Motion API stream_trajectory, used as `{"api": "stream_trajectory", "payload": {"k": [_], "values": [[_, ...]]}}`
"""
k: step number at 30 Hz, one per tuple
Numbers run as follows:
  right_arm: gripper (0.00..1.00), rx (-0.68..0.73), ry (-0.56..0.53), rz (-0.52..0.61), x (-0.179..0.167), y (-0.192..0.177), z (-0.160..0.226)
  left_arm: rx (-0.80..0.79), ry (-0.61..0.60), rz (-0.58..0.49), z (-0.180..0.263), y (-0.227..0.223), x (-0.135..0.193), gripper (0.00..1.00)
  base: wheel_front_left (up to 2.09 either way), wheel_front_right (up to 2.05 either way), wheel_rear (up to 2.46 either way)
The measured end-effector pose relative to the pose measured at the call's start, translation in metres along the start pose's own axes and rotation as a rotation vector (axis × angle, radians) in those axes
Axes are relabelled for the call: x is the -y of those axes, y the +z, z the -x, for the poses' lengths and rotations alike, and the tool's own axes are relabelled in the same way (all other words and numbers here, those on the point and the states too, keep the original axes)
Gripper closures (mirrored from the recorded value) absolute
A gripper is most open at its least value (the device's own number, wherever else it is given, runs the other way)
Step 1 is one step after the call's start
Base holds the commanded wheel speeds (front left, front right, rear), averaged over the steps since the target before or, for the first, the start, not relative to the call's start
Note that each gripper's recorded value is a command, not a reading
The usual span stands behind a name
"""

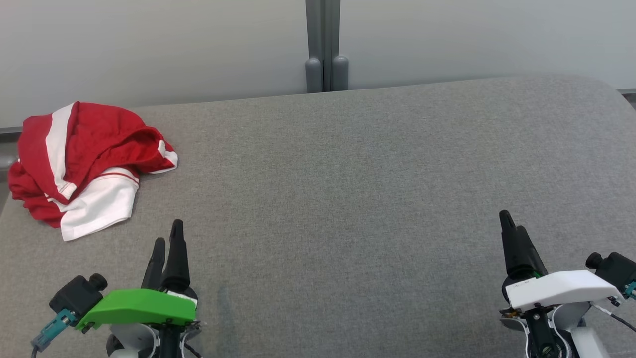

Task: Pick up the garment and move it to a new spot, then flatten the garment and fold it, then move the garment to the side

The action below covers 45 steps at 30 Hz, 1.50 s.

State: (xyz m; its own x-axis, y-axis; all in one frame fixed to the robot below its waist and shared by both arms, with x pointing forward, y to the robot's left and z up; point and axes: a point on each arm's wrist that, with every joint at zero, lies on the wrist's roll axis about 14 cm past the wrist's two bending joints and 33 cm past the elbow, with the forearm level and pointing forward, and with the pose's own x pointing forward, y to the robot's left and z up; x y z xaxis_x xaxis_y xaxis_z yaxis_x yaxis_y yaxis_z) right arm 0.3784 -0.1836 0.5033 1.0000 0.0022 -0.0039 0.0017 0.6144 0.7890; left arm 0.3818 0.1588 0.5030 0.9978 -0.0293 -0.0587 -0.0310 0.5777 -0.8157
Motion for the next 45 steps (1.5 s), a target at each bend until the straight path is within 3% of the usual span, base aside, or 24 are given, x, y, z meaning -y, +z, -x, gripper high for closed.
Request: {"api": "stream_trajectory", "payload": {"k": [21, 45], "values": [[0.00, -0.001, 0.033, 0.307, -0.005, -0.006, 0.003, 0.006, 0.001, -0.346, 0.008, -0.012, -0.001, 0.00, 0.00, 0.00, 0.00], [0.00, 0.017, 0.047, 0.528, -0.002, -0.006, 0.008, 0.002, -0.026, -0.584, 0.011, -0.027, 0.002, 0.00, 0.00, 0.00, 0.00]]}}
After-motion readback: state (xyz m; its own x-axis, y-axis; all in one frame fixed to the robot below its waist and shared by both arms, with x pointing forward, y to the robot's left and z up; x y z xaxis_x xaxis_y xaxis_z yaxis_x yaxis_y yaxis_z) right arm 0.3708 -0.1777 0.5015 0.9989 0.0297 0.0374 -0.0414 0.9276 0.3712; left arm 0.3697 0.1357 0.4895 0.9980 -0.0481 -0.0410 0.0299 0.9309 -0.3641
